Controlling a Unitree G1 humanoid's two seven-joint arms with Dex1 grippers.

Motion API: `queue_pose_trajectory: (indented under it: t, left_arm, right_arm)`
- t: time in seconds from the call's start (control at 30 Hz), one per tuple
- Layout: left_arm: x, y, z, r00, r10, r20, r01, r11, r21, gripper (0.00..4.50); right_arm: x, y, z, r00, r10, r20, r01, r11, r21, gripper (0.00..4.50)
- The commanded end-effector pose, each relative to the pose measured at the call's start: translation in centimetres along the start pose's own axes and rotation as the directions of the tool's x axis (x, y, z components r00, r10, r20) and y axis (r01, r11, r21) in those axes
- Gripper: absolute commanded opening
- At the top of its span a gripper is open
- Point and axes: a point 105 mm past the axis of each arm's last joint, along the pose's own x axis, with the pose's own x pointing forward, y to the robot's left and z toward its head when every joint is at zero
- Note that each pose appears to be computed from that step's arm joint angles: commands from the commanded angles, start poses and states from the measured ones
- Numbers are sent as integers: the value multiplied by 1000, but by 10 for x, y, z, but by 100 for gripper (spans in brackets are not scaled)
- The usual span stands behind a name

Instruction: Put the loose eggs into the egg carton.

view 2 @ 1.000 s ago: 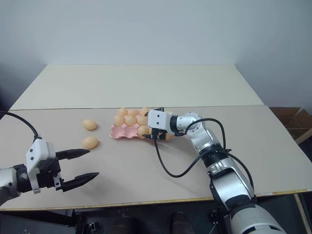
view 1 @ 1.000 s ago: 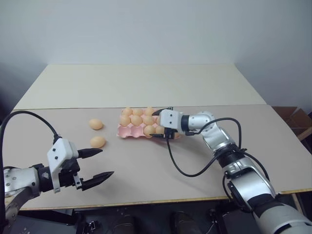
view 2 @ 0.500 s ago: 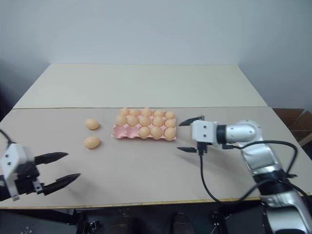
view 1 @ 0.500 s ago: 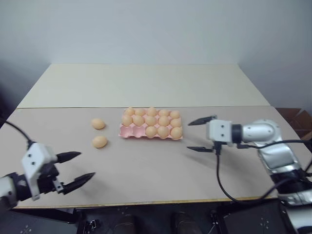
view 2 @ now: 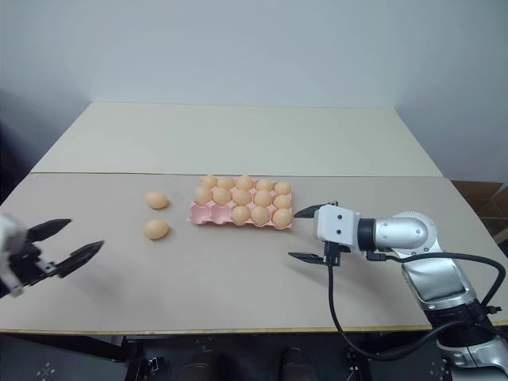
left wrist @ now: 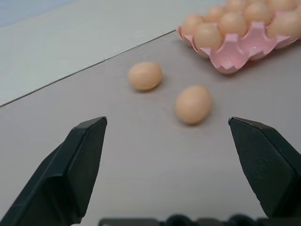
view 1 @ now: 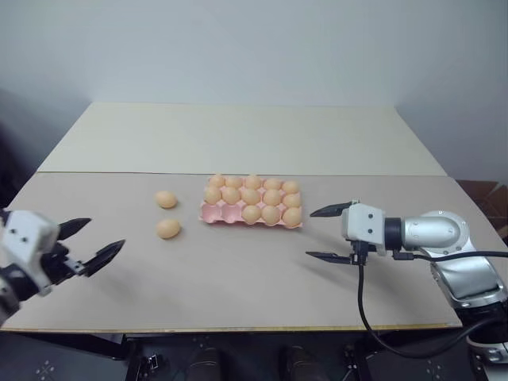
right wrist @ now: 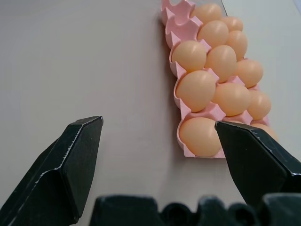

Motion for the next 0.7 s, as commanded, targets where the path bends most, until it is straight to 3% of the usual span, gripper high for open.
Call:
queue_pose_trajectory:
  t: [0.03, 0.2, 0.47, 0.7]
  left_arm:
    - [24, -1, 3, 999, -11, 47, 11, 1000, 10, 450]
    - [61, -10, 1, 993, -79, 92, 83, 996, -36, 450]
    - [94, -19, -13, 986, -150, 71, 153, 988, -34, 450]
    - [111, -29, -40, 975, -222, -34, 222, 975, 13, 450]
  right_arm:
    - [-5, -5, 12, 999, -36, 26, 37, 999, -24, 446]
    - [-10, -2, 10, 998, -63, 7, 63, 998, -12, 446]
    - [-15, 1, 11, 994, -110, -15, 110, 994, 2, 446]
    - [-19, -3, 7, 983, -179, -49, 180, 984, 3, 446]
